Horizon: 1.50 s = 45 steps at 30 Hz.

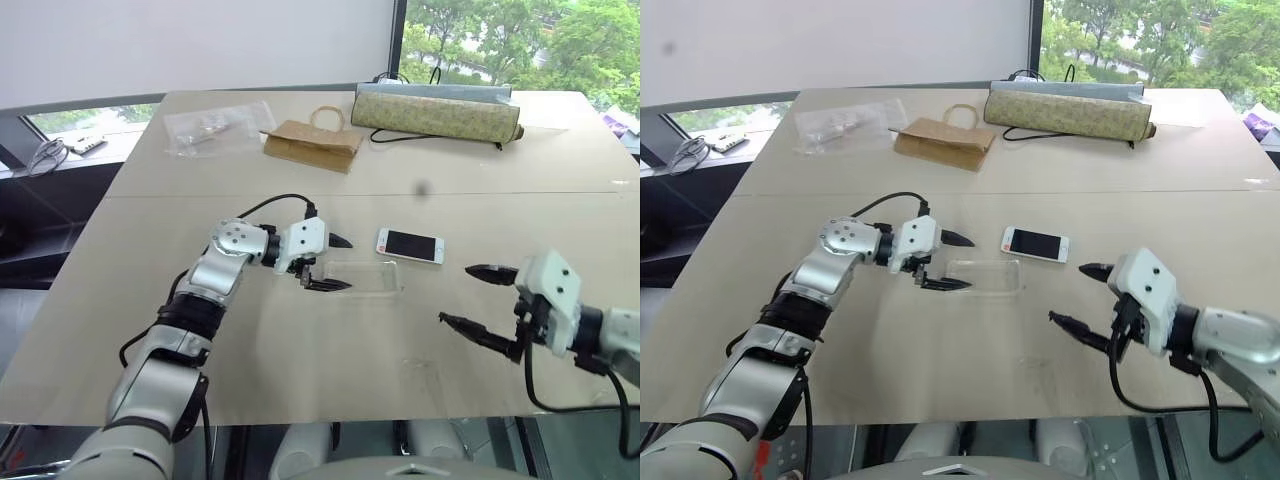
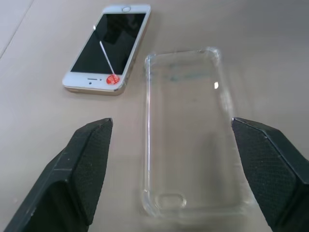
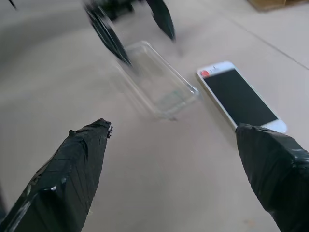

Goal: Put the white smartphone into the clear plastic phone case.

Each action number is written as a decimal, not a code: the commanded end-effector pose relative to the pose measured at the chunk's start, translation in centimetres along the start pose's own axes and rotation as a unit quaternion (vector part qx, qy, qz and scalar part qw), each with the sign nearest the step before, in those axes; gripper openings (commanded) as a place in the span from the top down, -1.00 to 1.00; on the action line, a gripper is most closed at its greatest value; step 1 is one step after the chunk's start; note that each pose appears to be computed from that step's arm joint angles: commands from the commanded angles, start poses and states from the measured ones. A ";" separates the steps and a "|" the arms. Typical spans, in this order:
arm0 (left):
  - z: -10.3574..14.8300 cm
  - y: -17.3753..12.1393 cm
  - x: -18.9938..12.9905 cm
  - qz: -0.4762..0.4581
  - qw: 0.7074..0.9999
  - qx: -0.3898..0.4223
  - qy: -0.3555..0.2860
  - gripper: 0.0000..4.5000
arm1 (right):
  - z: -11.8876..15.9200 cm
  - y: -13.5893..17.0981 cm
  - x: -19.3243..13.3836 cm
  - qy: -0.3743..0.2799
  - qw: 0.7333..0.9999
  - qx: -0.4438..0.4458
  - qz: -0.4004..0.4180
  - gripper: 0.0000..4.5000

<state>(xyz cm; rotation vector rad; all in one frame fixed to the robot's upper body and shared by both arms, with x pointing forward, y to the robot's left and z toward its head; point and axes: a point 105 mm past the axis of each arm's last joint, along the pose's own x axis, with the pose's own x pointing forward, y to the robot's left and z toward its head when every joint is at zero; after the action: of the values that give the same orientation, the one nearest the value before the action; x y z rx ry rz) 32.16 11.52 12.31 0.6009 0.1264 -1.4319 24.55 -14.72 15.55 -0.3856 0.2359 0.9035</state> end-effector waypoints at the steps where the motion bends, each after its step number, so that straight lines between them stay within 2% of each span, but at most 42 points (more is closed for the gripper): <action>1: 1.9 -1.3 -2.0 0.020 0.999 -0.014 -0.026 -0.84 | -0.3 -2.5 2.8 0.025 0.998 -0.054 -0.018 -1.00; 3: 2.5 -2.3 -2.7 0.032 0.998 -0.036 -0.034 -0.84 | -0.4 -3.1 4.4 0.039 0.997 -0.062 0.002 -1.00; 6: 3.4 -3.7 -3.9 0.059 0.995 -0.070 -0.049 -0.84 | -1.4 -5.0 6.4 0.100 0.992 -0.077 0.023 -1.00; 11: 4.3 -5.2 -5.5 0.106 0.986 -0.112 -0.059 -0.84 | -2.0 -6.5 8.4 0.129 0.986 -0.080 0.071 -1.00; 19: 5.8 -7.6 -6.7 0.161 0.972 -0.151 -0.080 -0.84 | -3.3 -8.5 10.1 0.186 0.973 -0.064 0.119 -1.00; 27: 5.1 -8.6 -7.3 0.204 0.962 -0.167 -0.067 -0.84 | -5.9 -8.9 10.7 0.258 0.949 -0.060 0.172 -1.00; 28: 5.1 -8.6 -7.4 0.210 0.961 -0.169 -0.068 -0.85 | -6.0 -8.9 10.7 0.261 0.948 -0.059 0.174 -0.89; 29: 5.0 -8.6 -7.4 0.216 0.959 -0.172 -0.069 -0.85 | -6.1 -8.9 10.7 0.261 0.947 -0.059 0.176 -0.74; 30: 4.9 -8.5 -7.5 0.222 0.957 -0.175 -0.069 -0.85 | -6.2 -8.9 10.7 0.260 0.947 -0.059 0.177 -0.68; 31: 4.6 -8.5 -7.6 0.228 0.955 -0.179 -0.068 -0.85 | -6.1 -8.9 10.8 0.256 0.948 -0.060 0.176 -0.44; 32: 4.2 -8.5 -7.7 0.236 0.952 -0.183 -0.063 -0.85 | -6.0 -9.0 10.9 0.251 0.951 -0.063 0.172 -0.31; 36: 2.6 -9.1 -7.7 0.238 0.950 -0.196 -0.045 -0.85 | -6.0 -9.6 10.8 0.242 0.955 -0.086 0.150 -0.30; 40: 2.0 -9.0 -7.9 0.240 0.949 -0.198 -0.042 -0.85 | -4.5 -10.0 10.1 0.202 0.965 -0.104 0.134 -0.30; 45: 1.2 -8.6 -8.4 0.249 0.946 -0.205 -0.038 -0.85 | 1.1 -7.6 8.6 0.111 0.970 -0.120 0.178 -0.30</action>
<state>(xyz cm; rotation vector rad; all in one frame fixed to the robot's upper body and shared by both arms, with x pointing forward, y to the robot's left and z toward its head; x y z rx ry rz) 22.18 18.10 13.50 0.1800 0.2241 -0.8952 36.45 -13.44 11.87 -0.6803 0.5227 1.2071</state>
